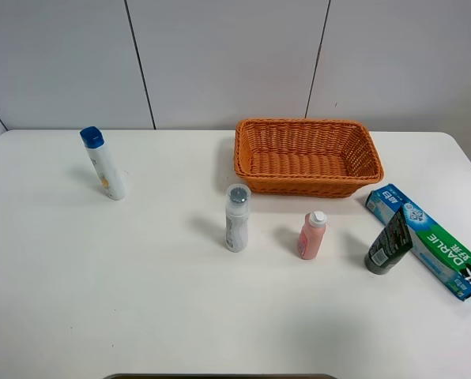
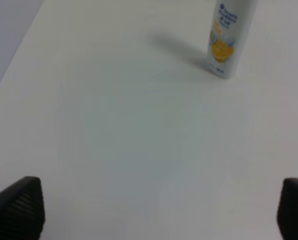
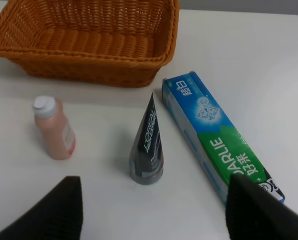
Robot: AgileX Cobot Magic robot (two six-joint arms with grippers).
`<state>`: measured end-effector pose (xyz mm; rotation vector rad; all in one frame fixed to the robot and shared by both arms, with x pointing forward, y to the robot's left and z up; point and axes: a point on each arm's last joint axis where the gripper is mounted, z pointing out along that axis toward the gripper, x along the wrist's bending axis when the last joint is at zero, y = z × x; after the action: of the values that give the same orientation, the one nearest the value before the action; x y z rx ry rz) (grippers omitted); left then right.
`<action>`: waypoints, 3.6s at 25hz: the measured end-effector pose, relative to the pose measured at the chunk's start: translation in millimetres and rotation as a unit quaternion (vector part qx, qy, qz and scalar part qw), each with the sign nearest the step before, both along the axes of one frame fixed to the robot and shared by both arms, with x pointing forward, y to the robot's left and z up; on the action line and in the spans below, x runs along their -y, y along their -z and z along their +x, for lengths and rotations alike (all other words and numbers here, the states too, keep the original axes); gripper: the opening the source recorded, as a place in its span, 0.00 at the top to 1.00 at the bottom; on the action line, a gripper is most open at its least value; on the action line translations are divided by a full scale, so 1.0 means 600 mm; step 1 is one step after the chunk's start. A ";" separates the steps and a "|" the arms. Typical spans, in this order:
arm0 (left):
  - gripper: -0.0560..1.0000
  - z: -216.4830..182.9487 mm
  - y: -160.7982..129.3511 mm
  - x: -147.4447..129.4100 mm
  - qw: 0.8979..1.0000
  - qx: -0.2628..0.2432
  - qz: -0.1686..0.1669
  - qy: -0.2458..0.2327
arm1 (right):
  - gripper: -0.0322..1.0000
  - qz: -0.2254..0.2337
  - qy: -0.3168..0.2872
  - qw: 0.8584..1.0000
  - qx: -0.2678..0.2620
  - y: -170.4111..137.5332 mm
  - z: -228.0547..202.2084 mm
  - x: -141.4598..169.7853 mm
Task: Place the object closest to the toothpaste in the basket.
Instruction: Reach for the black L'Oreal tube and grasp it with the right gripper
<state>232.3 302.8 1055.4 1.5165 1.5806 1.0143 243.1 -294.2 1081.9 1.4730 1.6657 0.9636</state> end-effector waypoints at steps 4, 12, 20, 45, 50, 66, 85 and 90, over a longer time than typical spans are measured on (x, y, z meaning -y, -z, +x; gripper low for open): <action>0.06 0.000 0.000 0.000 1.000 0.000 0.000 0.000 | 0.35 0.013 0.009 0.999 -0.045 -0.028 0.039 -0.001; 0.06 0.000 0.000 0.000 1.000 0.000 0.000 0.000 | 0.35 0.053 0.043 0.985 -0.157 -0.056 0.137 -0.005; 0.06 0.000 0.000 0.000 1.000 0.000 0.000 0.000 | 0.35 0.070 0.052 0.950 -0.300 -0.030 0.241 -0.015; 0.06 0.000 0.000 0.000 1.000 0.000 0.000 0.000 | 0.35 0.047 0.071 0.896 -0.435 0.094 0.408 -0.018; 0.06 0.000 0.000 0.000 1.000 0.000 0.000 0.000 | 0.35 0.046 0.074 0.892 -0.444 0.123 0.430 -0.018; 0.06 0.000 0.000 0.000 1.000 0.000 0.000 0.000 | 0.35 0.042 0.081 0.866 -0.491 0.213 0.471 -0.020; 0.06 0.000 0.000 0.000 1.000 0.000 -0.001 0.001 | 0.35 0.049 0.075 0.867 -0.490 0.243 0.487 -0.023; 0.06 0.000 0.000 0.000 1.000 0.000 -0.001 0.001 | 0.35 0.054 0.075 0.865 -0.493 0.243 0.486 -0.024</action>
<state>232.4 302.5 1055.4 1.5159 1.5796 1.0109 534.4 -279.6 936.0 2.3600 2.1177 0.1577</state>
